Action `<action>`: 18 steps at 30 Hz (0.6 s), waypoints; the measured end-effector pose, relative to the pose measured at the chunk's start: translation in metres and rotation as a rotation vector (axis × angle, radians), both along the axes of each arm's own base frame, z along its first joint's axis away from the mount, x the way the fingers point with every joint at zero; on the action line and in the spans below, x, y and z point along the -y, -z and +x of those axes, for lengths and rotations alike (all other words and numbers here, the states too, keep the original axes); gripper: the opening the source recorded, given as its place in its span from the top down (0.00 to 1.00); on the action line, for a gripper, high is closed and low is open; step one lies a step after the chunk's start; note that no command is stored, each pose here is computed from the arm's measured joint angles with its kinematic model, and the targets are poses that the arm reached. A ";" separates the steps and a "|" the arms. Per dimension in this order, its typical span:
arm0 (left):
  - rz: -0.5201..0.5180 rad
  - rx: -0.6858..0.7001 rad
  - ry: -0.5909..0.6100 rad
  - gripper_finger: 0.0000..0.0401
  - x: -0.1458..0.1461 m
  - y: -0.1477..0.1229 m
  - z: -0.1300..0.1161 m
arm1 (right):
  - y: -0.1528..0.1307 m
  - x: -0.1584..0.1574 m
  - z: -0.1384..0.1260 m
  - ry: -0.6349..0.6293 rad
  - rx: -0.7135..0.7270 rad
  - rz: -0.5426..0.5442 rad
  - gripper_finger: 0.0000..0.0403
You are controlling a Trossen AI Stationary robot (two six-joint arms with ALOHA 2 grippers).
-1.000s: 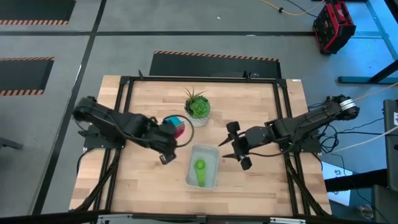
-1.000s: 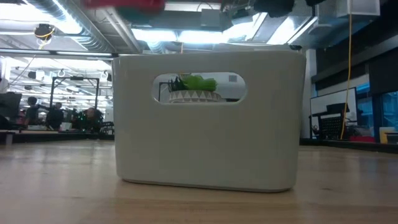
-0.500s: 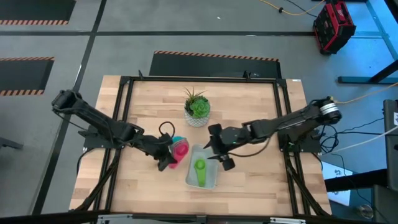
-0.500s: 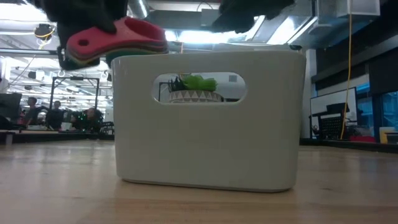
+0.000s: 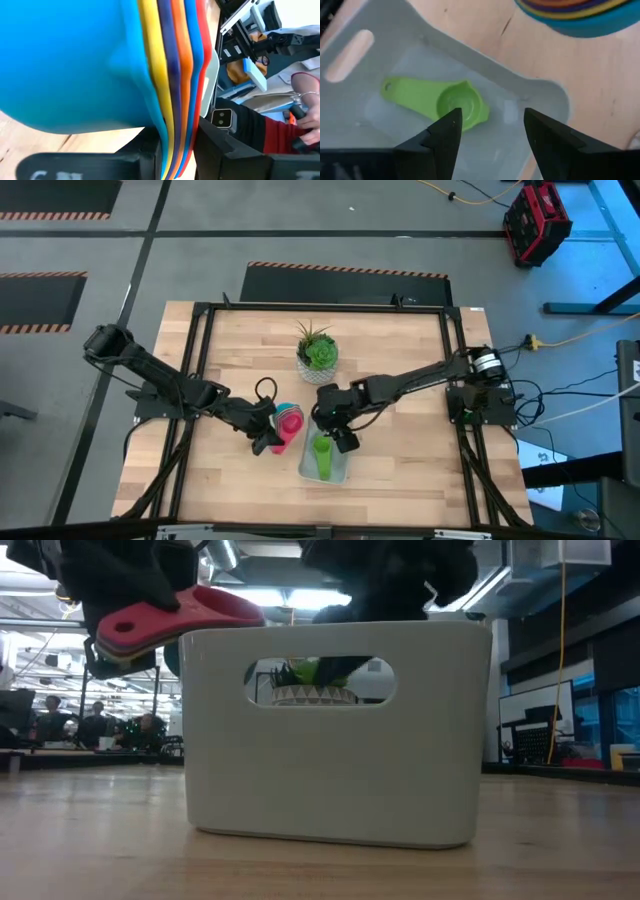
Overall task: Nest measuring cups in basket
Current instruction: Remove the measuring cups from the bin
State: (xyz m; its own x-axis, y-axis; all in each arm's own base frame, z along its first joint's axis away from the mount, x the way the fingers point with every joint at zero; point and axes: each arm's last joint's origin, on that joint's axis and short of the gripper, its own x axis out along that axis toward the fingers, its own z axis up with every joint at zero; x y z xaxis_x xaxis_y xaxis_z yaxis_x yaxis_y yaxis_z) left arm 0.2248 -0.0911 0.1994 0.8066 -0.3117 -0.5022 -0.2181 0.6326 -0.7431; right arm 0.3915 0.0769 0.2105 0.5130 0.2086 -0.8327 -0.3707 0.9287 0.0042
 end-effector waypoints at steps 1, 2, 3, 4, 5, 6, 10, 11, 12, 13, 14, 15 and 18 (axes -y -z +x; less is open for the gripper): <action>-0.003 0.003 -0.001 0.82 0.000 0.000 0.000 | 0.003 0.000 0.002 0.001 -0.002 0.000 0.46; -0.006 0.007 0.000 0.82 0.000 -0.001 0.000 | 0.006 0.000 0.002 0.003 -0.012 -0.001 0.46; -0.008 0.011 0.000 0.82 0.000 -0.001 0.001 | 0.009 0.000 0.003 0.008 -0.026 0.000 0.46; -0.009 0.012 0.001 0.82 0.000 -0.001 0.001 | 0.012 -0.001 0.003 0.017 -0.034 0.005 0.46; -0.009 0.012 0.001 0.82 0.000 -0.001 0.001 | 0.014 -0.001 0.004 0.021 -0.039 0.006 0.46; -0.009 0.012 0.001 0.82 0.000 -0.001 0.001 | 0.017 -0.001 0.004 0.022 -0.049 0.005 0.46; -0.010 0.013 0.002 0.82 0.000 -0.001 0.001 | 0.023 -0.003 0.006 0.006 -0.070 0.027 0.46; -0.010 0.013 0.002 0.82 0.000 -0.001 0.001 | 0.023 -0.003 0.006 -0.002 -0.067 0.041 0.46; -0.010 0.013 0.002 0.82 0.000 -0.001 0.001 | 0.024 -0.004 0.007 -0.008 -0.064 0.051 0.46; -0.010 0.014 0.002 0.82 0.000 -0.001 0.001 | 0.024 -0.004 0.007 -0.008 -0.066 0.052 0.46; -0.010 0.014 0.002 0.82 0.000 -0.001 0.001 | 0.025 -0.004 0.007 -0.008 -0.068 0.051 0.46; -0.010 0.014 0.002 0.82 0.000 -0.001 0.001 | 0.026 -0.004 0.007 -0.008 -0.068 0.051 0.46; -0.010 0.013 0.002 0.81 0.000 -0.001 0.001 | 0.028 -0.004 0.008 0.011 -0.078 0.061 0.46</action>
